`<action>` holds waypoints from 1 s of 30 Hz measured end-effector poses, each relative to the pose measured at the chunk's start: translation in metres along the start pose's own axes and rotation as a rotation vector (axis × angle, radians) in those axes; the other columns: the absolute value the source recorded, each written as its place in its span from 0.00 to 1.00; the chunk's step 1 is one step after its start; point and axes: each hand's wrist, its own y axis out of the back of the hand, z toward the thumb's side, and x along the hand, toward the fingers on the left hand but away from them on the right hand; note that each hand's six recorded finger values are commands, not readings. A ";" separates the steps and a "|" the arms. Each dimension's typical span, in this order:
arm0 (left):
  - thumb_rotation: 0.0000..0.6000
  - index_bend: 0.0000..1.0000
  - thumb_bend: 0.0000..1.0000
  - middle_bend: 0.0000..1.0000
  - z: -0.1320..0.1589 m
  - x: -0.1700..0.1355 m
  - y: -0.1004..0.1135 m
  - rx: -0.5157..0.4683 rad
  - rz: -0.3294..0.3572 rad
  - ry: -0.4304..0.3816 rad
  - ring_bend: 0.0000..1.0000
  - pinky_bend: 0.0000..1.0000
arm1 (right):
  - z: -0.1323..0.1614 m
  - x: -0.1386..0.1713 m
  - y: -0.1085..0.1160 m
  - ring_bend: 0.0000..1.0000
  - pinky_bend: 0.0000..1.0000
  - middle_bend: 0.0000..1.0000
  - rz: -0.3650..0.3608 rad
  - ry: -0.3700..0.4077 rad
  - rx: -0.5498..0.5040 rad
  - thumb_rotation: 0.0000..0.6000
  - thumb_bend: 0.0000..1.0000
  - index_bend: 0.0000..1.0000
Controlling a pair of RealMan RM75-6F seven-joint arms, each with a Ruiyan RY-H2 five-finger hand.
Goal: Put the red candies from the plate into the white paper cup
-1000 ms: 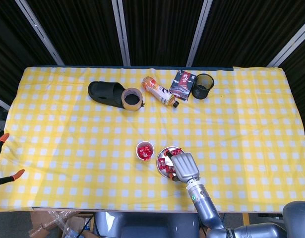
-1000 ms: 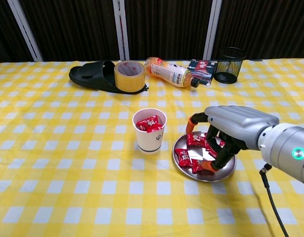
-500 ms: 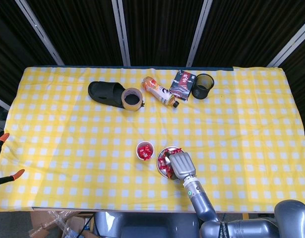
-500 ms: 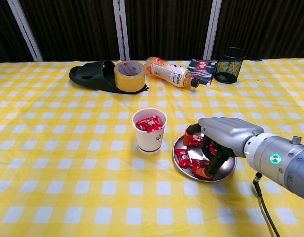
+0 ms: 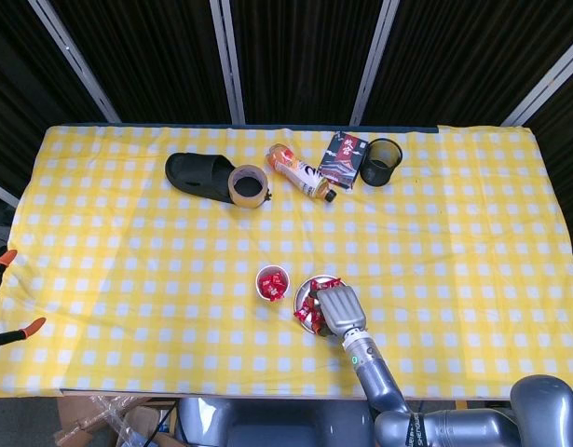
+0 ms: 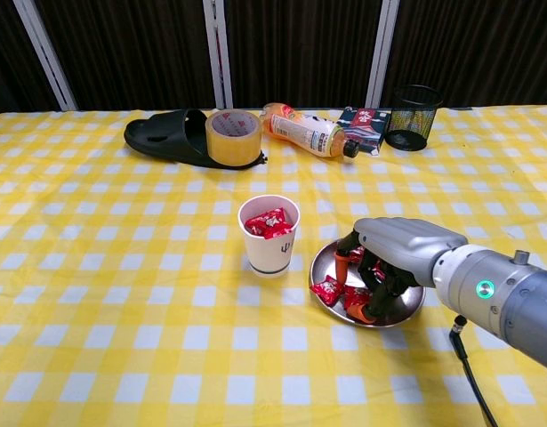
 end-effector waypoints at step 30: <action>1.00 0.00 0.05 0.00 0.000 0.000 0.000 0.003 0.000 0.002 0.00 0.00 | -0.006 0.006 0.006 0.94 0.84 0.79 -0.009 -0.008 0.006 1.00 0.42 0.52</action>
